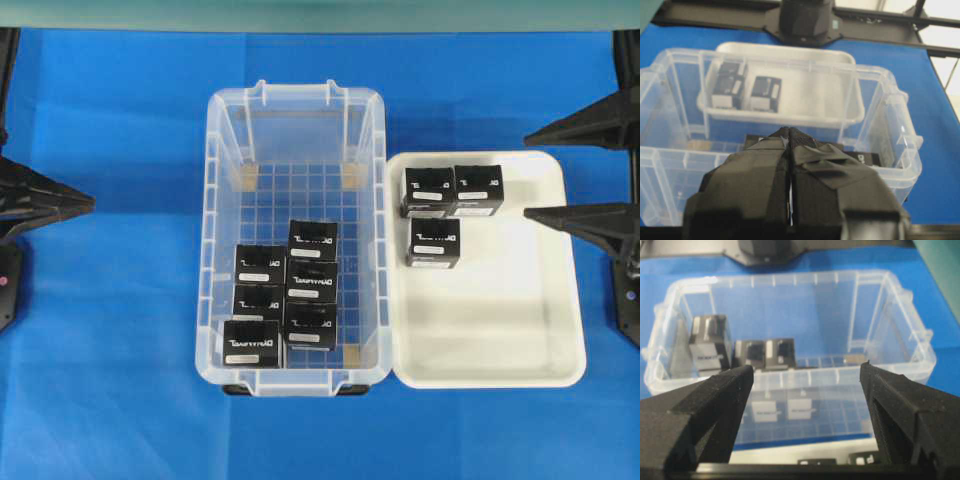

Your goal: Pick the box from inside the plastic case

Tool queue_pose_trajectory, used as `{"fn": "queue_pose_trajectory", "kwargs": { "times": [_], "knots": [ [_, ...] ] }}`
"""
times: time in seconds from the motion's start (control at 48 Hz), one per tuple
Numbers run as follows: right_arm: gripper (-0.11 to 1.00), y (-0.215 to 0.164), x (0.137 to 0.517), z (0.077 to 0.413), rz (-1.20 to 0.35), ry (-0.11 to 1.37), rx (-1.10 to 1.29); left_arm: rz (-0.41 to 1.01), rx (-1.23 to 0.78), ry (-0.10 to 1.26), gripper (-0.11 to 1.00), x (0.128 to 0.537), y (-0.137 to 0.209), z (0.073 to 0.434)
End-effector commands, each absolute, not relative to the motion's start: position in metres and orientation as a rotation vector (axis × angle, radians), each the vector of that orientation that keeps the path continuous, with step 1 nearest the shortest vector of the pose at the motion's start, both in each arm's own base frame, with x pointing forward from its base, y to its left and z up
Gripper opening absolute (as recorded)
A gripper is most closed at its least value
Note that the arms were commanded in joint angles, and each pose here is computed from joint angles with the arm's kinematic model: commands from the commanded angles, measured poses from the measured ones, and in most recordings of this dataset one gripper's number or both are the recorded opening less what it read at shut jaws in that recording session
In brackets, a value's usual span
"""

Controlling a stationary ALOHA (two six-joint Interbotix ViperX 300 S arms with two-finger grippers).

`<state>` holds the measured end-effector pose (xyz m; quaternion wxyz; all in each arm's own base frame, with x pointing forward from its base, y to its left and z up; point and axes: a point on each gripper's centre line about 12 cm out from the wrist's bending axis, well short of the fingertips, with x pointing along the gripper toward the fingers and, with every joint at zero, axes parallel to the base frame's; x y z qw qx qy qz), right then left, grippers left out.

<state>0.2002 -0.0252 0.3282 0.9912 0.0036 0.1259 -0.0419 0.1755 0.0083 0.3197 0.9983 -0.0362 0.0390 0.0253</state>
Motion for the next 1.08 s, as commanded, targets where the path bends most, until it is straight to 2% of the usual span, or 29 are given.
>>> {"fn": "queue_pose_trajectory", "kwargs": {
  "times": [0.0, 0.625, 1.063],
  "knots": [
    [0.9, -0.025, 0.201, 0.332, -0.086, 0.235, 0.028, 0.052, -0.067, 0.057, -0.01, 0.177, 0.009, 0.329],
    [0.9, -0.022, 0.199, 0.318, -0.078, 0.269, 0.092, 0.051, -0.074, 0.072, -0.01, 0.179, 0.009, 0.327],
    [0.9, -0.019, 0.183, 0.321, -0.08, 0.217, 0.081, 0.045, -0.059, 0.126, -0.01, 0.179, 0.007, 0.32]
  ]
}}
